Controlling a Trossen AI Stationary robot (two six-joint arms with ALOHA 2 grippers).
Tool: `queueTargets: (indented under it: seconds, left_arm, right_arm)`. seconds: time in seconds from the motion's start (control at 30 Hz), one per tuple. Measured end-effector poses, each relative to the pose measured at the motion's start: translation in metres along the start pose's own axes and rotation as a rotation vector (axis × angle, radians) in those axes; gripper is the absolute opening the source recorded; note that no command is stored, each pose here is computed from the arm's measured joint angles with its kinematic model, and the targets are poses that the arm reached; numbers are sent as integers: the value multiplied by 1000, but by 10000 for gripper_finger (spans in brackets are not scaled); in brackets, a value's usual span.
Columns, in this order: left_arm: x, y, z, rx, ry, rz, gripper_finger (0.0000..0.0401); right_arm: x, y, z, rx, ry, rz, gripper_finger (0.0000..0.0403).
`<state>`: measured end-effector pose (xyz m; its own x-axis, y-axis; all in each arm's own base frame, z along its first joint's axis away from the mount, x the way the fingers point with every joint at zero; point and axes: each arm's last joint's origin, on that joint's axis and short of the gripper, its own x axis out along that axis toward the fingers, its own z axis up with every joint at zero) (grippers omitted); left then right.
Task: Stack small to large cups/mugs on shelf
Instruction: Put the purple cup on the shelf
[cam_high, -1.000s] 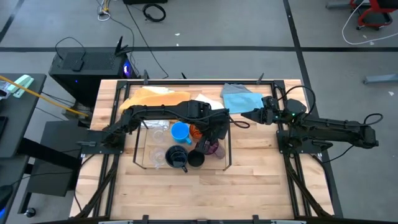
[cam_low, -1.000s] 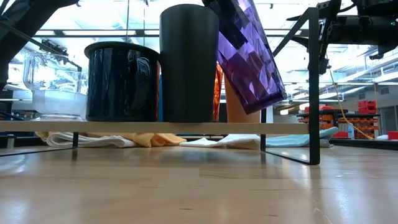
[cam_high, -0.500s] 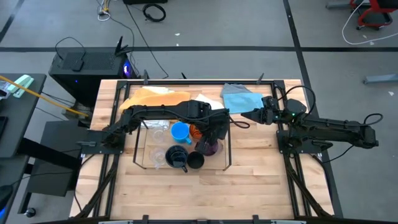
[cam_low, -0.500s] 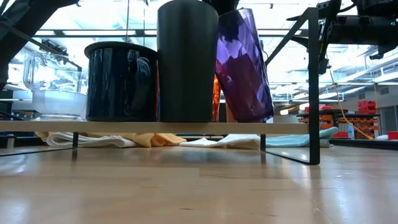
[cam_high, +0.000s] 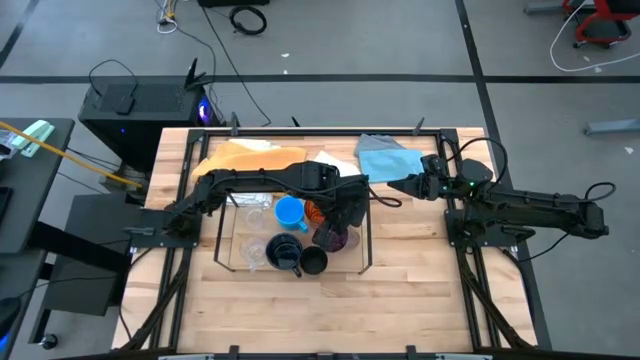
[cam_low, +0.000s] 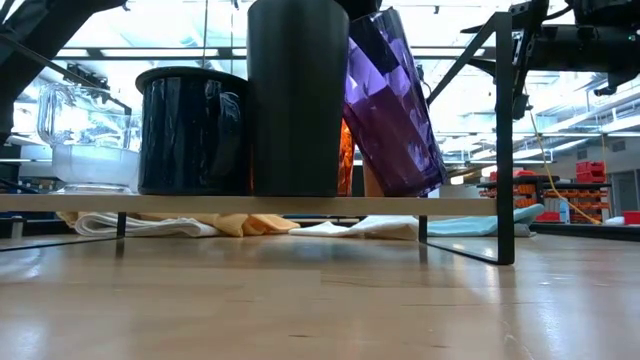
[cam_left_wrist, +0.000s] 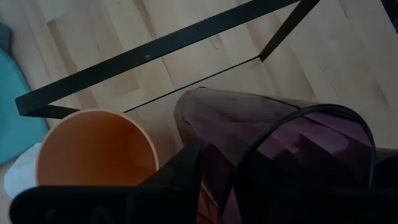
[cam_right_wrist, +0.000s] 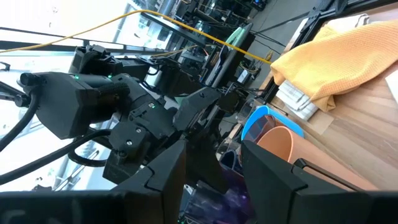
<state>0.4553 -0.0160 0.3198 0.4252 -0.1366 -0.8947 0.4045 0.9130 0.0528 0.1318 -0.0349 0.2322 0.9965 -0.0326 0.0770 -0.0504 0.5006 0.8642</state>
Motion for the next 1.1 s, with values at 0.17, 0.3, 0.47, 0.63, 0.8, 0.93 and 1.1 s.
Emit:
queueTargets:
  seconds: [0.17,0.3,0.47,0.63,0.8,0.93,1.1]
  left_arm:
    - [0,0,0,5,0,-1,89]
    - [0,0,0,11,0,-1,66]
    - [0,0,0,25,2,-2,25]
    - [0,0,0,39,0,-4,17]
    - [0,-1,0,43,-1,-5,46]
    - [0,-3,1,54,-7,-18,46]
    - [1,-5,2,67,-14,-31,31]
  right_arm:
    - [0,0,0,0,0,0,160]
    - [0,0,0,0,0,0,160]
    - [0,0,0,-1,0,0,160]
    - [0,0,0,-1,0,0,160]
    - [0,0,0,-1,0,0,160]
    - [0,0,0,-1,0,0,160]
    - [0,0,0,-1,0,0,160]
